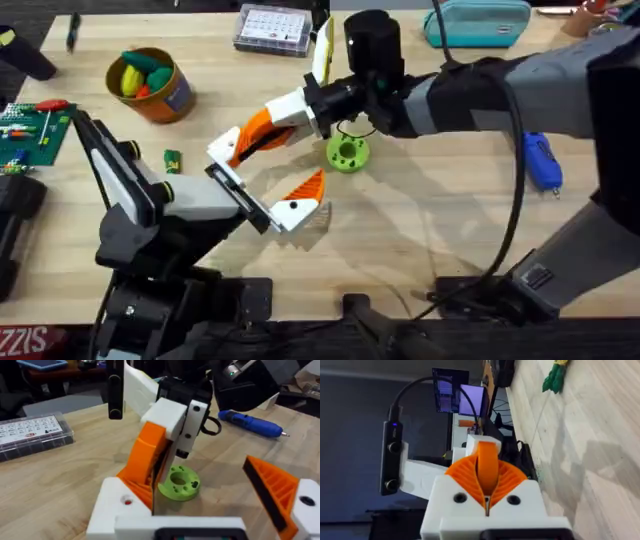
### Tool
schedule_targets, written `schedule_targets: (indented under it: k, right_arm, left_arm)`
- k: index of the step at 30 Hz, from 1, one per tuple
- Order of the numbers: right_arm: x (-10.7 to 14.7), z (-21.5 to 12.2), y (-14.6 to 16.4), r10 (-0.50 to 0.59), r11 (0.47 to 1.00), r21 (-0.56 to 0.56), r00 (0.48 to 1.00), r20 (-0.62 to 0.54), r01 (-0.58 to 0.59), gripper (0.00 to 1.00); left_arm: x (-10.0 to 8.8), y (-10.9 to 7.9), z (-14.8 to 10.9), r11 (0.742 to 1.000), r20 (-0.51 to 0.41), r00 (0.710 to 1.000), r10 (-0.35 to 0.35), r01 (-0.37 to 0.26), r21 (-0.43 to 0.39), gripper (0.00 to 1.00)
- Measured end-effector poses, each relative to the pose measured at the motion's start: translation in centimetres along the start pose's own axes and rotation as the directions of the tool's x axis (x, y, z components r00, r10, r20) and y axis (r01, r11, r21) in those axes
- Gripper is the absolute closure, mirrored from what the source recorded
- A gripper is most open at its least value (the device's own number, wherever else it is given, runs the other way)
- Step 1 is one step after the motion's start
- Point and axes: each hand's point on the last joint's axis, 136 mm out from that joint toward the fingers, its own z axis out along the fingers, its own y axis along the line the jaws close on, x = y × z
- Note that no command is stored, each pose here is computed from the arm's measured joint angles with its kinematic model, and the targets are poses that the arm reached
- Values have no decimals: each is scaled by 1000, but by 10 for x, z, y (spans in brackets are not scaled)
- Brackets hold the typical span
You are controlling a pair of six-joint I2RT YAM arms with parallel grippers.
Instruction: Pick up the gripper from the table and insert it into the empty holder that is missing its gripper. Then pick up a screw, insert it into the mounting hole, and use the screwdriver to tighten it. Finally, clean up the table by picking up the vegetable and placing it into the bucket.
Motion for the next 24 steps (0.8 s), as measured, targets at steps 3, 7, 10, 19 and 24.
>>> schedule_targets:
  k: [3,7,10,19,24]
  right_arm:
    - [0,2,0,-1,1000,2,1000,1,1,988]
    - [0,7,0,-6,1000,8,1000,6,6,987]
    - [-1,10,-2,-8,1000,11,1000,9,8,988]
    - [-3,12,-4,2,1000,11,1000,7,-2,988]
    - [-4,9,-4,6,1000,10,1000,11,-6,989]
  left_arm:
    - [0,1,0,1000,0,1000,-1,1,-4,16]
    - [0,3,0,1000,1,1000,-6,6,-18,16]
    - [0,6,0,999,1,1000,-13,13,-32,16]
    - [1,9,0,999,-2,1000,-27,27,-45,16]
    - [1,7,0,999,-2,1000,-27,27,-38,16]
